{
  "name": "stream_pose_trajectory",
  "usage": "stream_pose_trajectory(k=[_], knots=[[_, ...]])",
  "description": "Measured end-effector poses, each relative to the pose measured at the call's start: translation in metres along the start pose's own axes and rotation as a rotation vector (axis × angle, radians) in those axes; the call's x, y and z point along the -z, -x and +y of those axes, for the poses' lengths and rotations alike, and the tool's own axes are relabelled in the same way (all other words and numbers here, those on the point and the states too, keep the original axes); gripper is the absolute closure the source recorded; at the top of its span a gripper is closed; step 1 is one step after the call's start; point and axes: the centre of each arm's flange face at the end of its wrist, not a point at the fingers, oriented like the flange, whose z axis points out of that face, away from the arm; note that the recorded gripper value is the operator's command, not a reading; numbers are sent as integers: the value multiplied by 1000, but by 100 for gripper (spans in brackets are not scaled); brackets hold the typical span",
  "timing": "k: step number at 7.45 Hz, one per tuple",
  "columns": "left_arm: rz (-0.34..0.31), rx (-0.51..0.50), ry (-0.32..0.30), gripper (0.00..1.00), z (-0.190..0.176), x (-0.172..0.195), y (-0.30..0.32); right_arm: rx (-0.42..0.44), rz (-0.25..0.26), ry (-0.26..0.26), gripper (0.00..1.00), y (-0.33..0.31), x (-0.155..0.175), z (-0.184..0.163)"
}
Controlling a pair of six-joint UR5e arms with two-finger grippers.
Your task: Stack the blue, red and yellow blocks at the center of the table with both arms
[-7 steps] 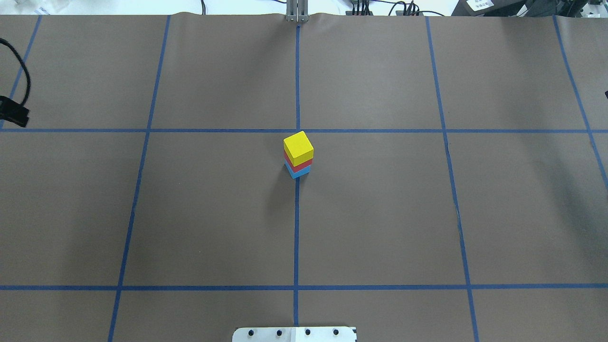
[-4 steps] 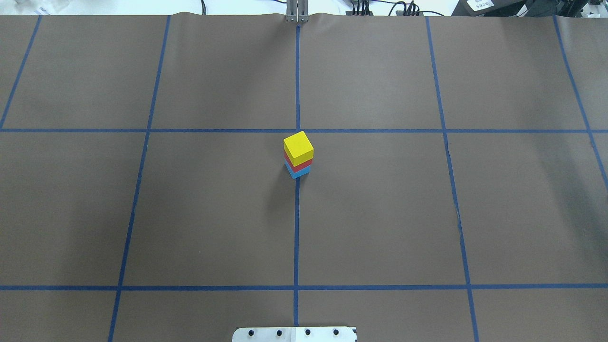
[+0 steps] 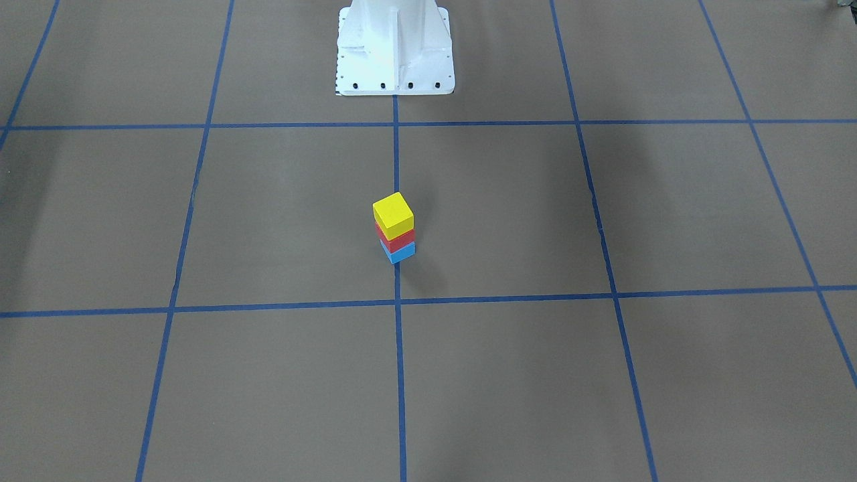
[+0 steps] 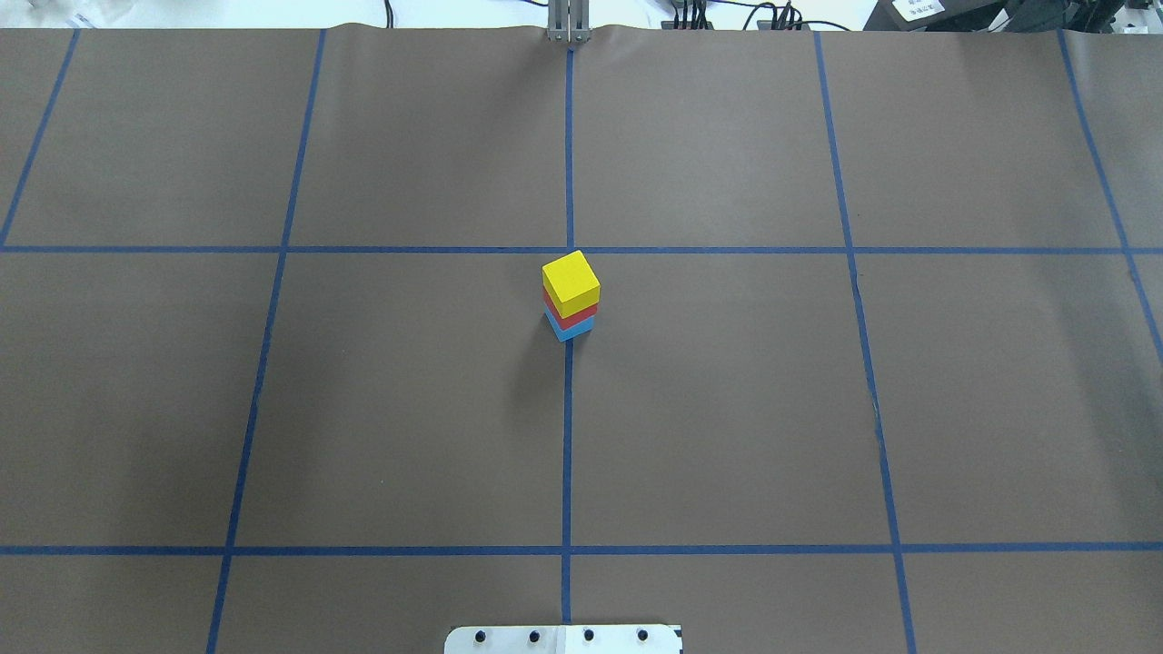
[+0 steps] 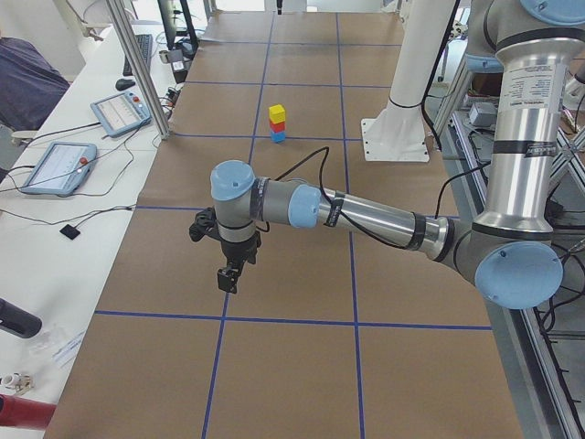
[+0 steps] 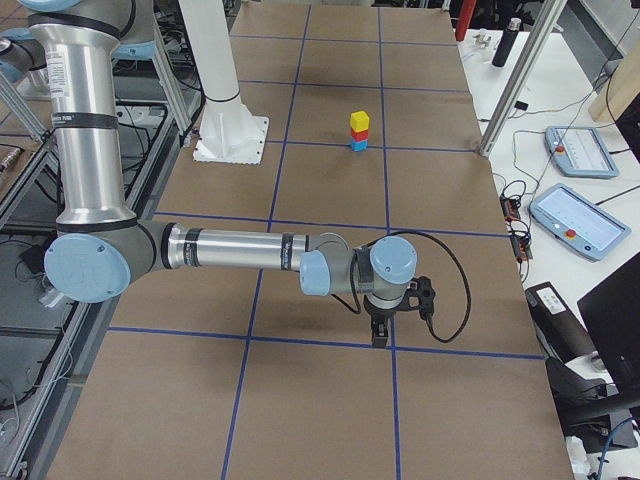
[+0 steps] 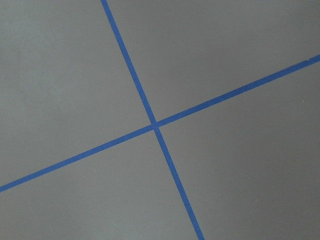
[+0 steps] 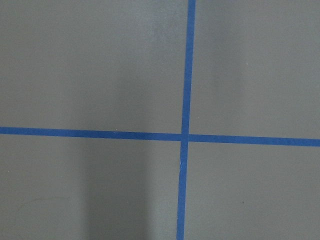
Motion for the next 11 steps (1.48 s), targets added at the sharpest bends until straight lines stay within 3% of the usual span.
stream_pose_trajectory(k=[4, 7, 11], knots=[[18, 76, 68, 0, 23, -51, 46, -57, -28, -5, 1, -13, 16, 11], [69, 86, 53, 0, 29, -71, 56, -70, -32, -6, 1, -16, 19, 12], [78, 85, 44, 0, 27, -71, 55, -111, -32, 7, 1, -18, 30, 16]])
